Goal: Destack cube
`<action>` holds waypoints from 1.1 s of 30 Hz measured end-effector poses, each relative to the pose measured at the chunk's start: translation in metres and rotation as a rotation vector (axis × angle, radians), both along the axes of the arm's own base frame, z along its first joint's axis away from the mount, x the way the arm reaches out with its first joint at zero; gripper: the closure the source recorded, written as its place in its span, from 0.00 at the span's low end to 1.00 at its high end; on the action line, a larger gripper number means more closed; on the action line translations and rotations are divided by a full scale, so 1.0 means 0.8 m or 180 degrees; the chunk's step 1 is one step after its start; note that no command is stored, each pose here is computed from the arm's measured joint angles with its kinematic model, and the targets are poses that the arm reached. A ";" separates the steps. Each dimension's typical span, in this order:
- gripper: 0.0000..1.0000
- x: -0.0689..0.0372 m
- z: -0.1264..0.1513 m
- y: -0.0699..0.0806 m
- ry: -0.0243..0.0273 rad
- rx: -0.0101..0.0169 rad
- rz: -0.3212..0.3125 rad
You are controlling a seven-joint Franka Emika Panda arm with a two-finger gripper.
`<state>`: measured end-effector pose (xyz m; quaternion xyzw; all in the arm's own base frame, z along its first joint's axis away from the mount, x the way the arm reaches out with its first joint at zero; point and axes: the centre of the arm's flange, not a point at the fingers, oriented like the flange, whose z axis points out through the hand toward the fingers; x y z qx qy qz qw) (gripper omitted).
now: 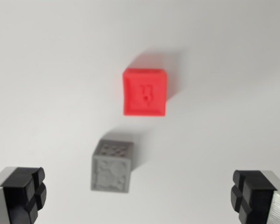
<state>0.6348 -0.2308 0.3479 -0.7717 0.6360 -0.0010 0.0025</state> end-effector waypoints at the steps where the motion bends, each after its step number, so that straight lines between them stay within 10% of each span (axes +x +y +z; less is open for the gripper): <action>1: 0.00 0.000 0.005 0.000 0.0000 -0.00001 0.0000; 33: 0.00 0.001 0.081 0.000 0.0000 0.00059 0.0001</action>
